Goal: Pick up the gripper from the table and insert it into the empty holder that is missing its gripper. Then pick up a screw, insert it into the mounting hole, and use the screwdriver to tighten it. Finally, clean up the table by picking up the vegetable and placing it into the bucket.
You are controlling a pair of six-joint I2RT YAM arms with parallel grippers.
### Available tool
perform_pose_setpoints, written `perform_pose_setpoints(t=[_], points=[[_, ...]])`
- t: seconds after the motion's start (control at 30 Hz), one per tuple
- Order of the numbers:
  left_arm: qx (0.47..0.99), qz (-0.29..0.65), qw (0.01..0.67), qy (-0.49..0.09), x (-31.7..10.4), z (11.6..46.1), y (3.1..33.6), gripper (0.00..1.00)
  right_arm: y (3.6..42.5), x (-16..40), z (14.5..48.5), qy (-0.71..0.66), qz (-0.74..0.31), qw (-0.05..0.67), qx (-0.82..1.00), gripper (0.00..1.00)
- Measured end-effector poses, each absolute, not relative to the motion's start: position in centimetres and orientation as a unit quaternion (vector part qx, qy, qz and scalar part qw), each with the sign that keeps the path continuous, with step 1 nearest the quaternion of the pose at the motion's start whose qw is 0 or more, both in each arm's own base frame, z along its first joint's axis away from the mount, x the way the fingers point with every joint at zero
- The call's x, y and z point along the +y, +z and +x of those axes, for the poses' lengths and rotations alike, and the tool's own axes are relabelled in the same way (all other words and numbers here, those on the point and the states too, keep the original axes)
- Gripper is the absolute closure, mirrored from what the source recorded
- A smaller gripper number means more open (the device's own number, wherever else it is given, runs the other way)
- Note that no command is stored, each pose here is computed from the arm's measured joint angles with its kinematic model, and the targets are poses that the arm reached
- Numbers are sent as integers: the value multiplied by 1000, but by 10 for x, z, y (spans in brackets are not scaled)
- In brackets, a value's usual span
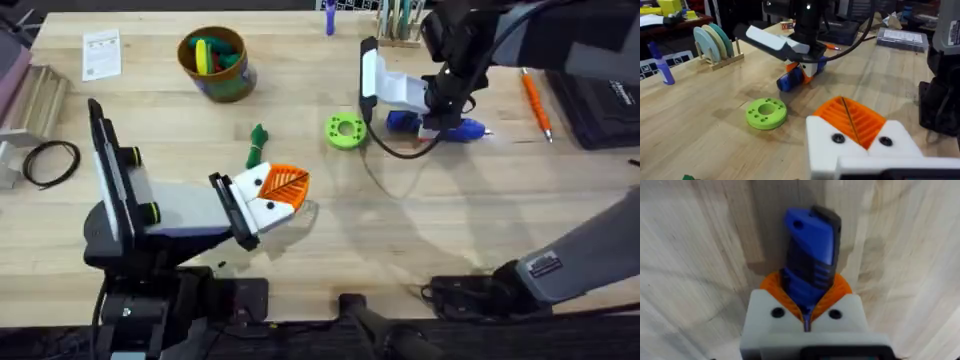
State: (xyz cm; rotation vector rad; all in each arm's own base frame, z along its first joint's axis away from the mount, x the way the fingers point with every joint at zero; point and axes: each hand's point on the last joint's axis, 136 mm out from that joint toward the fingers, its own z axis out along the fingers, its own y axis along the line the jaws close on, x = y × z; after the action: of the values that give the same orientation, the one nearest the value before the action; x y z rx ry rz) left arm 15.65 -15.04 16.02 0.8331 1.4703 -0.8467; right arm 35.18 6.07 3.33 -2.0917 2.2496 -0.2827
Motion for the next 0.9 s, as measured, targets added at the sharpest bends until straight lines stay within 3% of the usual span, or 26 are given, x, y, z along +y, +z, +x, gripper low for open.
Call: perform_pose_setpoints(t=[0.07,0.27,0.3,0.4,0.6,0.67,0.9], points=[[630,357,586,-363,-150,157,160,997,34,60,353,-94,-677,28,729,919],[630,357,586,-363,-150,156,160,997,41,58,362,-111,-671,36,732,63],[630,357,586,-363,-150,156,160,997,43,58,362,-113,-667,38,735,27],[630,357,586,-363,-150,157,160,996,47,57,360,-114,-653,41,748,15],[630,358,586,-362,-150,156,160,87,93,71,363,-139,-632,105,755,12],[630,358,586,-363,-150,156,160,19,121,79,362,-151,-618,145,758,12],[630,358,587,-362,-150,157,160,15,199,108,351,-122,-549,291,774,11]])
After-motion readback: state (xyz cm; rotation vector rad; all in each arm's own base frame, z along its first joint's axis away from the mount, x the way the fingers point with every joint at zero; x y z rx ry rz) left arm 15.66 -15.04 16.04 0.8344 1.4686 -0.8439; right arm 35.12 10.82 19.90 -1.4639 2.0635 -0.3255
